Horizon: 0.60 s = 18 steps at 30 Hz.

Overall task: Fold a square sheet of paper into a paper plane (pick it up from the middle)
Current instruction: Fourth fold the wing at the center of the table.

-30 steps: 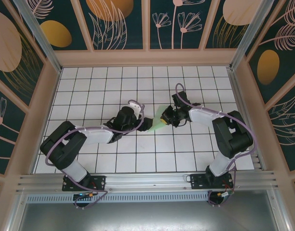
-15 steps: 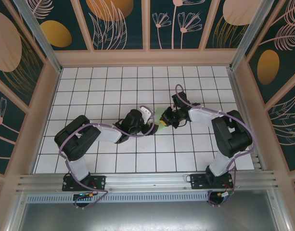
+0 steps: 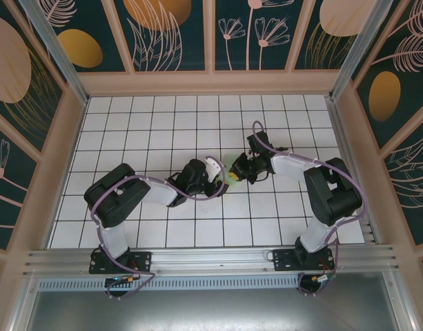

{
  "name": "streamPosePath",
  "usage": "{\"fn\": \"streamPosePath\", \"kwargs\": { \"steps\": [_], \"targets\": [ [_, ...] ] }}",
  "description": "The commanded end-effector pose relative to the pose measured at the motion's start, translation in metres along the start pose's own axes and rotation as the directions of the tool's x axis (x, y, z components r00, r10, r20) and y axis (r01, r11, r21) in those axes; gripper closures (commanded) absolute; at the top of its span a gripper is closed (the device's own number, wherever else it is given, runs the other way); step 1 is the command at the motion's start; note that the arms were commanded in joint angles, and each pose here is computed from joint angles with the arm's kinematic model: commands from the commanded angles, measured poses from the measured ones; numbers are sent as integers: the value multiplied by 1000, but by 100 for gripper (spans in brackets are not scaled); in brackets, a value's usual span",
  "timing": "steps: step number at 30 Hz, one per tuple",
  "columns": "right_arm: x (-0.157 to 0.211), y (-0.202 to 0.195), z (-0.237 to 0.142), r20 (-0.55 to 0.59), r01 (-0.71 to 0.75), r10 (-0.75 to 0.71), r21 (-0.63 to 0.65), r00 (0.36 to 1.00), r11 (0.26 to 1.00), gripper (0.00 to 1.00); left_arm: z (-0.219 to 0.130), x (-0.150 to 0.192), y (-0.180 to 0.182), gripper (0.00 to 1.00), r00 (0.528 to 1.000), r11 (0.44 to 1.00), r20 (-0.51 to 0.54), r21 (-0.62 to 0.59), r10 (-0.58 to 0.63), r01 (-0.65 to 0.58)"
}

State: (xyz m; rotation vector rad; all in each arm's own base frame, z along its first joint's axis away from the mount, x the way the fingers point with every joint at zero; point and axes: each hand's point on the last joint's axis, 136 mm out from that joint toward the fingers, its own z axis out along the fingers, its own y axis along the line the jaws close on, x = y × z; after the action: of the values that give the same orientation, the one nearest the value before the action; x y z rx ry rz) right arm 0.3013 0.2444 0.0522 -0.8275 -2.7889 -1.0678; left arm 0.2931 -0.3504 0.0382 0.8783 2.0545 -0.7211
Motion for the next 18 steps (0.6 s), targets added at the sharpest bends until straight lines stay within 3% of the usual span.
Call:
{"fn": "streamPosePath", "kwargs": {
  "steps": [1,6,12,18],
  "targets": [
    [2,1,1,-35,-34,34,5,999,999,96,4,-7,0,44,998,999,27,-8,54,-54],
    [3,2,1,-44,-37,37,2,998,999,87,3,-8,0,53,997,997,27,-14,70,-70],
    [1,3,-2,-39,-28,28,-3,999,1000,71,4,-4,1,71,997,997,13,-15,73,-73],
    [-13,4,-13,14,-8,8,3,1000,1000,53,5,-3,-1,78,998,998,4,1,67,-67]
  ]
}}
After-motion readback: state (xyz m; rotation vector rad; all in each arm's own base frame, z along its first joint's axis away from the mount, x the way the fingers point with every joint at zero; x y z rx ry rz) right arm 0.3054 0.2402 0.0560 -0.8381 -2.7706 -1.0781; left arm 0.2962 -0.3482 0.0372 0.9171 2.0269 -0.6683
